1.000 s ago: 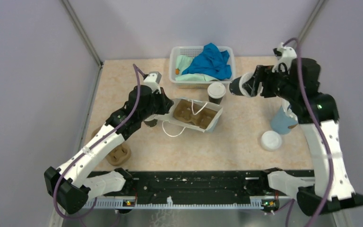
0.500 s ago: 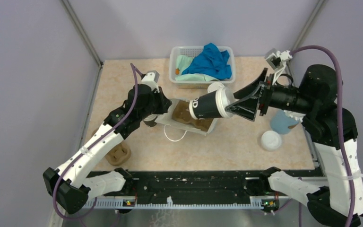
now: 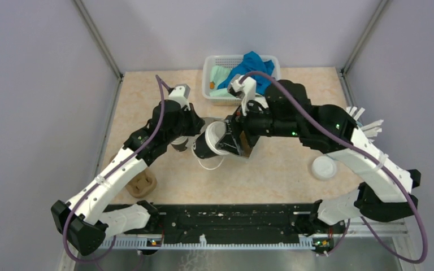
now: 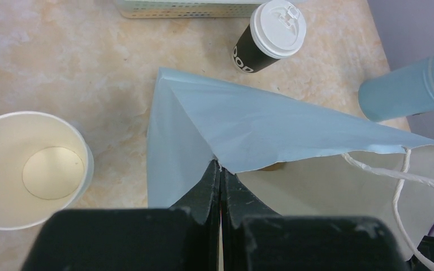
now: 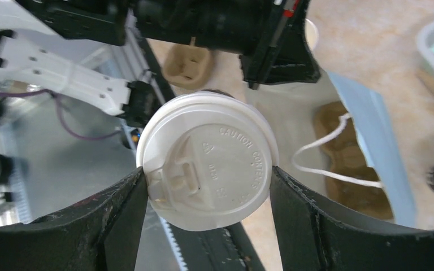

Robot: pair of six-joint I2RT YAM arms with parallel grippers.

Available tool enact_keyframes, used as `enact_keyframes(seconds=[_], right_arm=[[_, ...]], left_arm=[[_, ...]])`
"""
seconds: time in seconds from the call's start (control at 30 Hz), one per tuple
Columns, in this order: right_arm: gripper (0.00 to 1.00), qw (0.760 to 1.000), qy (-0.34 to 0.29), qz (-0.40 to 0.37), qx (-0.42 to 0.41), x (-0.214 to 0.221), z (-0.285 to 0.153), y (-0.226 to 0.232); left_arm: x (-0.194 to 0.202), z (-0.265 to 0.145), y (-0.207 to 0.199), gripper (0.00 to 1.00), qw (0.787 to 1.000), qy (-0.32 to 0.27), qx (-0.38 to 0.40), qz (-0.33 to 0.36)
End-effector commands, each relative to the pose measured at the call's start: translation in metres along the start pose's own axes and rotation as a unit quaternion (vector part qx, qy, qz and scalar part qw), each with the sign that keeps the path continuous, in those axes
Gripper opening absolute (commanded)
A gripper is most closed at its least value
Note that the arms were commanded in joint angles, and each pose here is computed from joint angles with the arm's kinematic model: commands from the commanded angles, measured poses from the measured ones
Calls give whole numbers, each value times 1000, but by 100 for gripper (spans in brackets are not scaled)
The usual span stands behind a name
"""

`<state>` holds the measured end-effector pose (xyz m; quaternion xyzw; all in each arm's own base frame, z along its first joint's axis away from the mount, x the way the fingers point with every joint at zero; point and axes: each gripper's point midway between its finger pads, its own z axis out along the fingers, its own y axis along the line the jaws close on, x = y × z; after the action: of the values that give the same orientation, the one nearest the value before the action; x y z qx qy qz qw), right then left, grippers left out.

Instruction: Pack the takeout coffee

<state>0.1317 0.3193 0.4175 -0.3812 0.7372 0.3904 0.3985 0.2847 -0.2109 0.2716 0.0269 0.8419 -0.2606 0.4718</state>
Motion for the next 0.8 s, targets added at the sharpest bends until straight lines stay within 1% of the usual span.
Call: enact_keyframes(seconds=[0.0, 0.13, 0.3, 0.4, 0.47, 0.6, 0.77], right_arm=[[64, 988, 17, -78, 133, -5, -2, -37], [64, 976, 57, -126, 171, 3, 4, -54], [64, 959, 110, -197, 172, 22, 21, -63], [65, 945, 126, -231, 194, 26, 28, -75], [64, 941, 133, -246, 189, 29, 34, -75], [64, 920, 171, -292, 198, 47, 49, -82], [63, 911, 164, -322, 199, 56, 65, -88]], left_arm=[[-24, -5, -9, 0, 999, -29, 9, 17], [-23, -5, -9, 0, 999, -27, 10, 31], [-26, -7, -10, 0, 999, -32, 15, 38], [-26, -8, -12, 0, 998, -35, 22, 46], [-25, -9, -12, 0, 998, -38, 27, 51], [-25, -12, -13, 0, 996, -53, 41, 67], [-21, -15, -12, 0, 993, -70, 56, 81]])
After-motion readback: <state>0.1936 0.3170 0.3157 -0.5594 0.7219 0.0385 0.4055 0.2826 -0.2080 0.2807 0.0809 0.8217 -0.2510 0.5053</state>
